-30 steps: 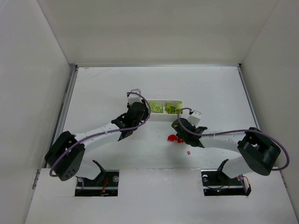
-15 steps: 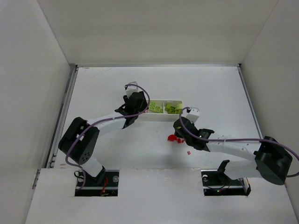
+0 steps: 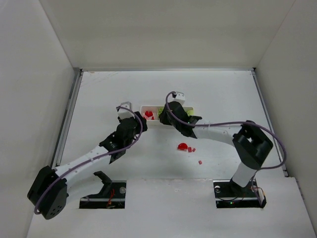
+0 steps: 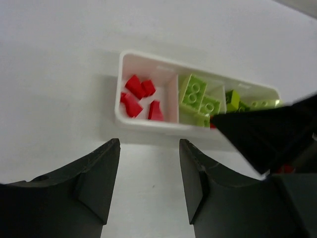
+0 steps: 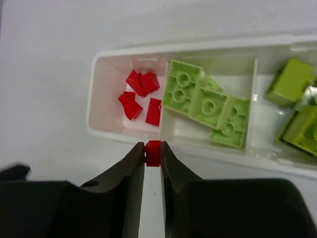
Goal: Sort the legos into containers by color
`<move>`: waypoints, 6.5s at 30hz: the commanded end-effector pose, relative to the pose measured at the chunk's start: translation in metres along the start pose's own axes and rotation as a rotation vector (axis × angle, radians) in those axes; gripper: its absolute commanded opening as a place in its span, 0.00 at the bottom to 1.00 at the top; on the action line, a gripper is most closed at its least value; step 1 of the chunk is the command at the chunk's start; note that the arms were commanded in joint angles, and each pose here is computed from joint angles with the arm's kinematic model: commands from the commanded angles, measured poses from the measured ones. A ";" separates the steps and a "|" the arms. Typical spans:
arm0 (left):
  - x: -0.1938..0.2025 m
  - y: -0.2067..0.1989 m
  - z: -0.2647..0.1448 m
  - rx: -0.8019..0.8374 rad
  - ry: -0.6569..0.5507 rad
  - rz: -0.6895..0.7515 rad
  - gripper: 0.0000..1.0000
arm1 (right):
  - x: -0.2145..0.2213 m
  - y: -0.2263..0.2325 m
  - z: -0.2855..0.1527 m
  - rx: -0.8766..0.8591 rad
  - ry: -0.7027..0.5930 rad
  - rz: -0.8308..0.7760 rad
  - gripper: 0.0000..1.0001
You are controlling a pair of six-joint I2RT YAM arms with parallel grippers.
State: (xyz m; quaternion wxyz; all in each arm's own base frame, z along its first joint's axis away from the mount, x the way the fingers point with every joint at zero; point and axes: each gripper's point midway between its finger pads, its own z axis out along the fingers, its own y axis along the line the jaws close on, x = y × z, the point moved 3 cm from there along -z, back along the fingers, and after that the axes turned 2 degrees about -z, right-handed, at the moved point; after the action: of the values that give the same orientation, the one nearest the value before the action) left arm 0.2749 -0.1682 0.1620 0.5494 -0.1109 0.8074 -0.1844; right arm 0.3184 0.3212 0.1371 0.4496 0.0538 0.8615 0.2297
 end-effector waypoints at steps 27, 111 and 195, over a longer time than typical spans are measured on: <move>0.156 -0.114 -0.056 0.309 0.296 0.215 0.51 | -0.020 -0.058 -0.065 0.061 -0.169 0.076 0.29; -0.003 -0.028 0.062 -0.020 0.038 0.047 0.57 | 0.110 -0.130 -0.103 0.394 0.155 -0.165 0.35; 0.266 -0.202 -0.082 0.501 0.368 0.537 0.47 | -0.046 -0.159 -0.132 0.128 -0.304 0.170 0.28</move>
State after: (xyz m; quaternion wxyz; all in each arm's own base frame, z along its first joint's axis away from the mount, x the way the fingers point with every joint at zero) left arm 0.0857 -0.4297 0.0401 0.4196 0.2763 0.8296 -0.2438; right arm 0.2572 0.1222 0.1610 0.5429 0.1869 0.7960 0.1916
